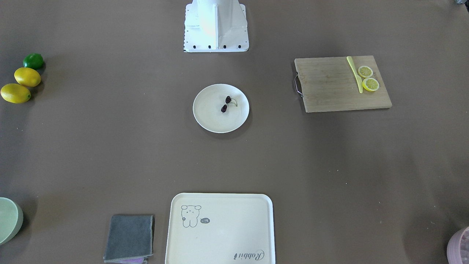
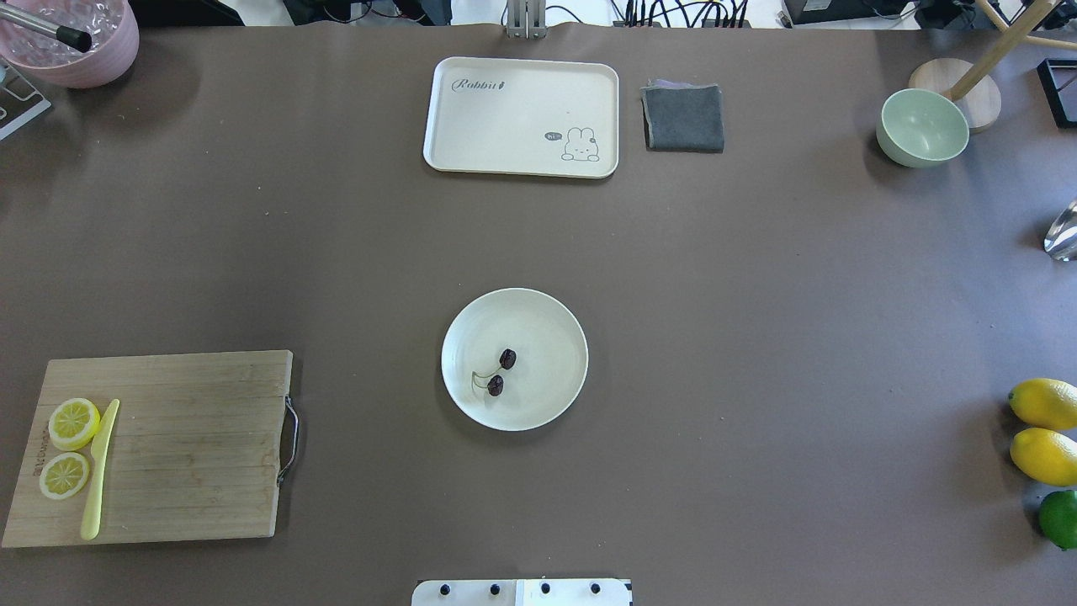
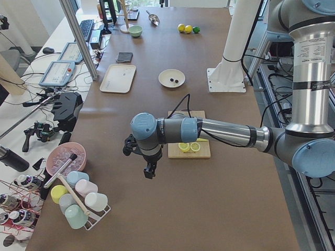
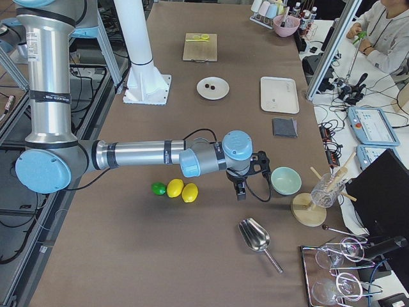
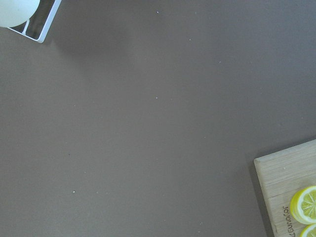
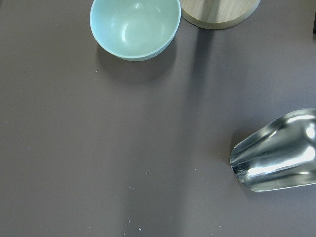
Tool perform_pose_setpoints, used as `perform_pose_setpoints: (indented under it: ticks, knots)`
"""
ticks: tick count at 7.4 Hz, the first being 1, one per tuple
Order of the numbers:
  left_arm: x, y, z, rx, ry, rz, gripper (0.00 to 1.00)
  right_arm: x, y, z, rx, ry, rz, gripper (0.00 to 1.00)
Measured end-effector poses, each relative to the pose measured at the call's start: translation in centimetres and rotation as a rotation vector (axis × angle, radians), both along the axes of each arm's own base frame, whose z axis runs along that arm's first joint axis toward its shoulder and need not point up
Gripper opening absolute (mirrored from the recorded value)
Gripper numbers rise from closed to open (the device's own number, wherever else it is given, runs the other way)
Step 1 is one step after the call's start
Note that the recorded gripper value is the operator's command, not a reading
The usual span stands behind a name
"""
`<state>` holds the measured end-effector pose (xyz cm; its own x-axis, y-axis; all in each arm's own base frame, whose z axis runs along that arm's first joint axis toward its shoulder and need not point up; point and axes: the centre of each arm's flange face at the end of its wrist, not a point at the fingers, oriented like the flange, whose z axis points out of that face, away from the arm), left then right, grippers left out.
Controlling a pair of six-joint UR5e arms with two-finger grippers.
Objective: Place red cherry on plate
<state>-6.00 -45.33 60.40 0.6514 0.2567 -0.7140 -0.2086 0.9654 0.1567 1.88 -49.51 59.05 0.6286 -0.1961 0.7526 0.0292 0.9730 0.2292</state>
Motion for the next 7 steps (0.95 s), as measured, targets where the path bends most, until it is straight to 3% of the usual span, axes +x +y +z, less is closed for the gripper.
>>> perform_pose_setpoints:
  ticks: [7]
  knots:
    - [0.1, -0.1, -0.2, 0.007, -0.001, 0.003, 0.98, -1.7, 0.2, 0.6, -0.023, 0.015, -0.052, 1.00]
